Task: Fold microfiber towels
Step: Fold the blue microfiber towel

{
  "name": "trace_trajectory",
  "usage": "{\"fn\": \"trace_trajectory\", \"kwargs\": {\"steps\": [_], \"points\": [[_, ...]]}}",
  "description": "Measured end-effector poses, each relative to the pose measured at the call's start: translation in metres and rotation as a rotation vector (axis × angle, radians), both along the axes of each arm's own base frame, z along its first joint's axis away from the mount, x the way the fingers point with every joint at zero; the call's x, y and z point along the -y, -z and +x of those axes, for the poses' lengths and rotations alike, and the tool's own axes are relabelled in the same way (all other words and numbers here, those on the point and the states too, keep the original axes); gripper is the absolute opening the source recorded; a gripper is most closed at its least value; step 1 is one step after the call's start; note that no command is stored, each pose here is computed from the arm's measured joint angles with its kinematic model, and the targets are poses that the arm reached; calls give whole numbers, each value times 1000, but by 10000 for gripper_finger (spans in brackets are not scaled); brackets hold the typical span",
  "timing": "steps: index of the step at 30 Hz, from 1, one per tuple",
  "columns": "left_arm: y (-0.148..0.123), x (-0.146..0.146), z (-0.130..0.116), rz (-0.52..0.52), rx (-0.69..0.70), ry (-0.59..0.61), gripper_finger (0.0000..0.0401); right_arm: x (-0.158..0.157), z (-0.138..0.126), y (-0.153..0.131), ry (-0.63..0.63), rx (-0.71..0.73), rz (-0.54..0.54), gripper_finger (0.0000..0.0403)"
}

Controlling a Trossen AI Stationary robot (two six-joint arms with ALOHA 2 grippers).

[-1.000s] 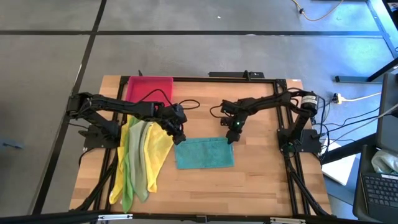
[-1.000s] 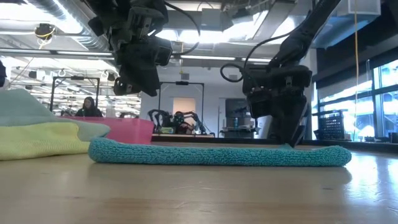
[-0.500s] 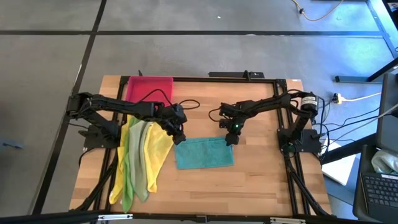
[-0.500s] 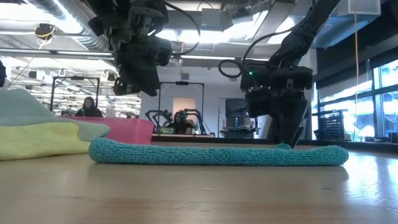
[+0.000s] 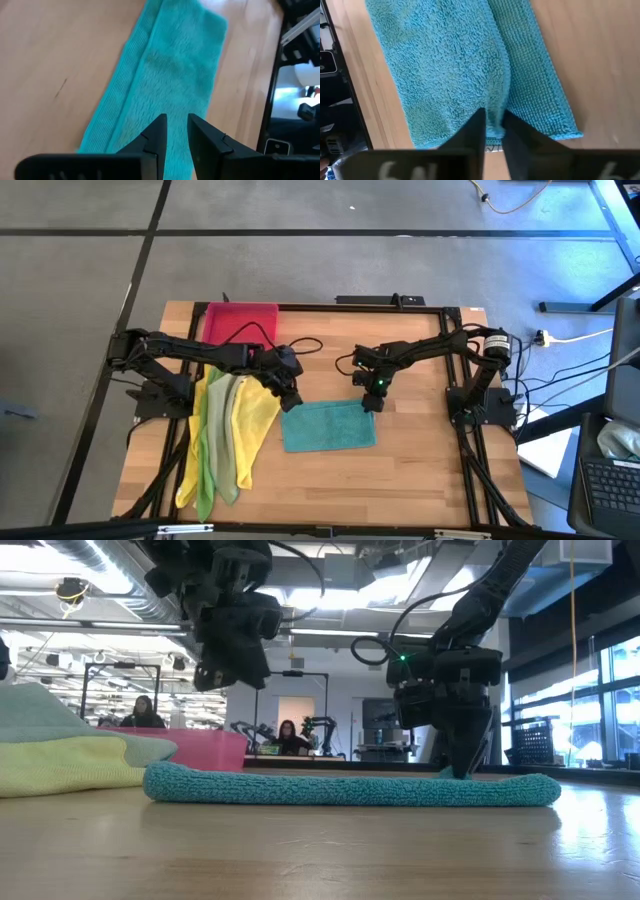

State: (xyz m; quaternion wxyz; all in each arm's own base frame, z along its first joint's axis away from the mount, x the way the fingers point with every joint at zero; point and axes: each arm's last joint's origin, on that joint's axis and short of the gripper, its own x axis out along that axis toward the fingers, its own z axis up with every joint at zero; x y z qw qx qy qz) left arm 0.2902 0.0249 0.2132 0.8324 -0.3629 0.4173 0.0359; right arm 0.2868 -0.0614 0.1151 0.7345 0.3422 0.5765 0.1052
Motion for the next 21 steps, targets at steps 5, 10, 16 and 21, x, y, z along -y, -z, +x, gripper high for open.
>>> {"fn": "trace_trajectory", "kwargs": {"steps": [5,10,16,21], "points": [[-3,-2,4,53,55,-36,69,0,0,0,-4,7,-1,10],[-7,-3,9,94,123,-29,69,-1,0,-1,-10,16,29,15],[-7,-3,10,122,147,25,69,-2,1,-5,-26,32,78,9],[-11,-2,13,133,207,76,69,-7,6,-24,-121,158,60,9]]}}
